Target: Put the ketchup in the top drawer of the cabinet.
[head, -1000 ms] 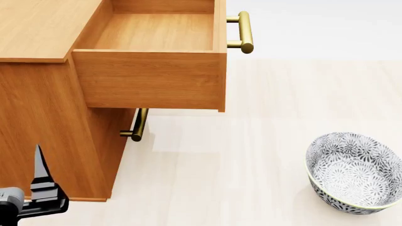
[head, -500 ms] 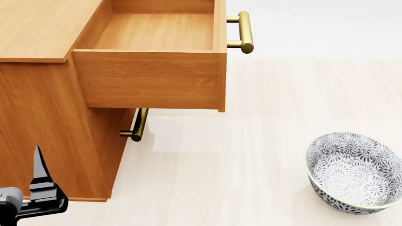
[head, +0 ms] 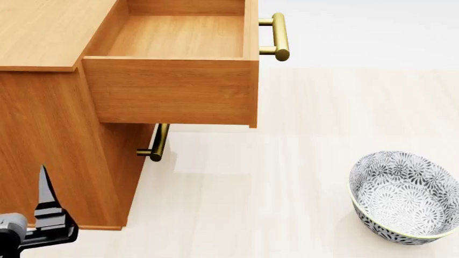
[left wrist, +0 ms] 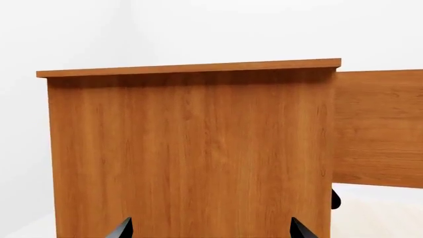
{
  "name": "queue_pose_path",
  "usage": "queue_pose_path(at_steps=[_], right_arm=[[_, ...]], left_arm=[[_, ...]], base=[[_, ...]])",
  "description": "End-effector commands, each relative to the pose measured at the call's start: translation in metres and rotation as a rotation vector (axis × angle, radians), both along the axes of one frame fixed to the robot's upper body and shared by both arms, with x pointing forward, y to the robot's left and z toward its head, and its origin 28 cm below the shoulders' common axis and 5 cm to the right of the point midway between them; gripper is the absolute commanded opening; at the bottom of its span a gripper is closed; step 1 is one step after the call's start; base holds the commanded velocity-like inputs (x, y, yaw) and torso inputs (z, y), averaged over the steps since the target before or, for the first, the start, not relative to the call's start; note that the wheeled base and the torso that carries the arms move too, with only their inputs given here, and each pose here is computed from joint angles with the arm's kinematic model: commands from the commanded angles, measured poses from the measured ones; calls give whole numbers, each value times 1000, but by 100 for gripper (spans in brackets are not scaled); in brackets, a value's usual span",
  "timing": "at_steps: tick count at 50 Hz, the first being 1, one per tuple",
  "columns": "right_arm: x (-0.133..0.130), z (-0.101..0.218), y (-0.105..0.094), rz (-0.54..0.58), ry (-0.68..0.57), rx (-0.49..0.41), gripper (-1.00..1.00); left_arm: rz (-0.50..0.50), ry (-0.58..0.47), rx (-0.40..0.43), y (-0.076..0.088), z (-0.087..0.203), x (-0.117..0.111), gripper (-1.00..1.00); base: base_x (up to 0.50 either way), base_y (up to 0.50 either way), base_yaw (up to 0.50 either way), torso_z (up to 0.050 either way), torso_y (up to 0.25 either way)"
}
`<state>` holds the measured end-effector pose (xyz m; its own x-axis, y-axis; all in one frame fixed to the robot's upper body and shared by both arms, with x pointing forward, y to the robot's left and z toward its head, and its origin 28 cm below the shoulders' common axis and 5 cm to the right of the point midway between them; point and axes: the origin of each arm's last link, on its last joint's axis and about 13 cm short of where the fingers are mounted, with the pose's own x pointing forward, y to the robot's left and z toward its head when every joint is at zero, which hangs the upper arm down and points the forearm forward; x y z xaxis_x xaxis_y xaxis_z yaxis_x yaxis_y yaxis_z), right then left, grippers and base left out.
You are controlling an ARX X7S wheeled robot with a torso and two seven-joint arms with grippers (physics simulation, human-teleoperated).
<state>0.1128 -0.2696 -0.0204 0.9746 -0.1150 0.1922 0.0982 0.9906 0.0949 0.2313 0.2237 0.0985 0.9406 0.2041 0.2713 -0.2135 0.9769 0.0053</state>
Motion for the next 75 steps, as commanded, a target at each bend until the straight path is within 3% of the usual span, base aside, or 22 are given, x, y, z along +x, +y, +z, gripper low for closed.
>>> queue_pose_path(at_steps=[1,10,11,30,60,75], right_arm=[[0,-2,1,-4,4,7,100],[2,-1,1,-3,4,12,100],[1,-1,1,-1,1,15,-100],[-1,4,0,-4,-12,17,-100],[28,129,-2,-54,-152,-103,-100],[38,167,-4,-49,-210,-141,-100]], left_arm=[[0,2,-1,0,-1,0,100],[4,1,-2,1,-1,0,100],[5,0,-3,1,-1,0,100],[14,-5,-2,1,1,1,100],[-10,-8,-12,1,3,2,100],[-14,-6,-12,0,3,3,100]], base=[[0,0,0,0,0],[0,0,0,0,0],[0,0,0,0,0],[0,0,0,0,0],[0,0,0,0,0],[0,0,0,0,0]])
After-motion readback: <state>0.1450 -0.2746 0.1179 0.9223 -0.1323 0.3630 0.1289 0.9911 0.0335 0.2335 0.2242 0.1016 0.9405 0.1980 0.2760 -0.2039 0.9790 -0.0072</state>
